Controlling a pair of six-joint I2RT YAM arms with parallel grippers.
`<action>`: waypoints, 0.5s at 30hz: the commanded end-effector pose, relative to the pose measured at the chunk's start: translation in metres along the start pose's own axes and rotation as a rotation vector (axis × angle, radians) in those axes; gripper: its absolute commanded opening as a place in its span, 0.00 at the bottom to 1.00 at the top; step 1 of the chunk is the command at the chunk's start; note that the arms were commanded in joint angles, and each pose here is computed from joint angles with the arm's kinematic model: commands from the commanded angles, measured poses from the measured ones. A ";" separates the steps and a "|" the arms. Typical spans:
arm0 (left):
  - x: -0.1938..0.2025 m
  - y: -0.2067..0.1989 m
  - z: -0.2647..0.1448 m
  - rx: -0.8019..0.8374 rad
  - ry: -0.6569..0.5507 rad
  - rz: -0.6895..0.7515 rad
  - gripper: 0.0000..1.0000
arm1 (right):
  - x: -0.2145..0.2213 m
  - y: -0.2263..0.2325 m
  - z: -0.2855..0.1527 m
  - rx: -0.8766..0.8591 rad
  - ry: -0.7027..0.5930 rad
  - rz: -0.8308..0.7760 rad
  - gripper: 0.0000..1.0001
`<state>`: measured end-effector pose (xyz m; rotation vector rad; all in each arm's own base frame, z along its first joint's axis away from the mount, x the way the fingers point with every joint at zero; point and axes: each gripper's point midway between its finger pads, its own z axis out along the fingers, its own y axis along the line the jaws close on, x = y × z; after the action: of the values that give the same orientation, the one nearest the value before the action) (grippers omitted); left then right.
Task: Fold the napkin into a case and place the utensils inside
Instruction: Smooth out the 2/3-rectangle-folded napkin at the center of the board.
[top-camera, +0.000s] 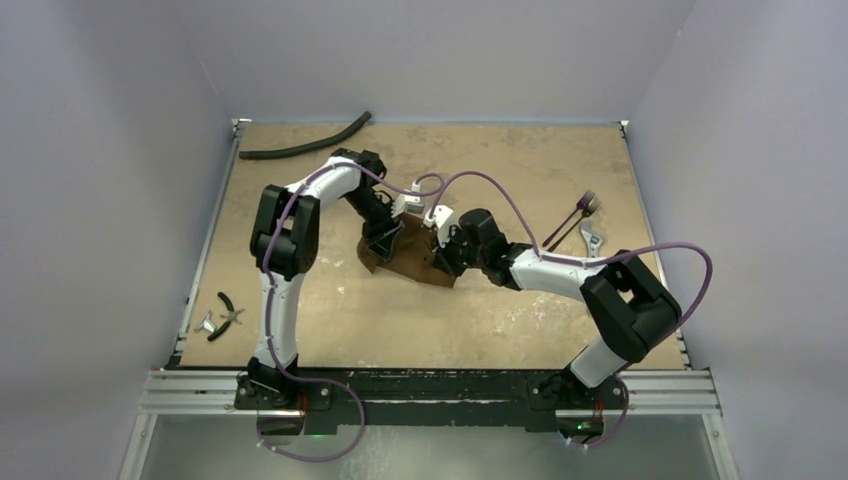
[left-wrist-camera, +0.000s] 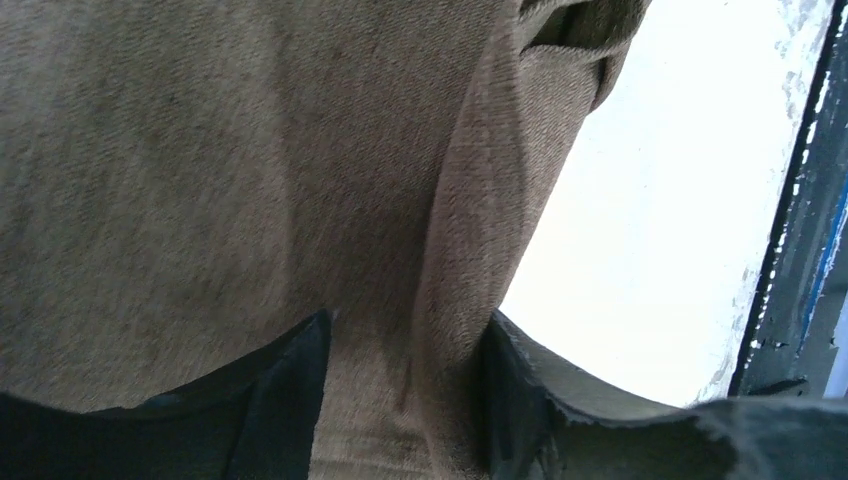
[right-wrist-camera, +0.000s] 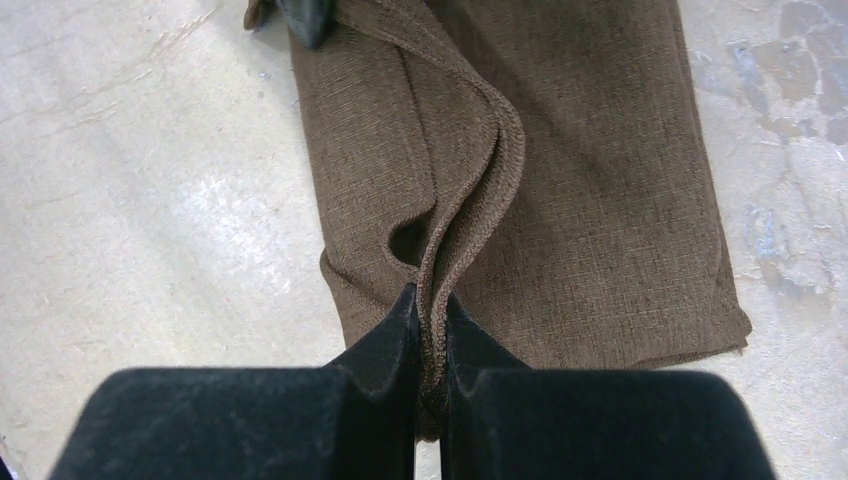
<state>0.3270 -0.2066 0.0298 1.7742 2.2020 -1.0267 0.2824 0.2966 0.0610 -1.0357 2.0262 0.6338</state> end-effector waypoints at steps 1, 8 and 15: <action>-0.014 0.006 -0.038 -0.074 0.003 0.078 0.63 | -0.005 -0.004 0.001 0.008 -0.019 0.076 0.08; -0.052 0.017 -0.074 -0.191 -0.074 0.129 0.73 | 0.009 -0.009 0.010 0.008 0.042 0.188 0.09; -0.043 -0.004 -0.057 -0.159 -0.053 0.124 0.94 | 0.019 -0.025 0.015 0.035 0.089 0.266 0.11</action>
<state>0.3697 -0.2041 0.0816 1.7618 2.0922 -0.8453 0.2932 0.2822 0.0258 -0.8439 2.2469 0.6696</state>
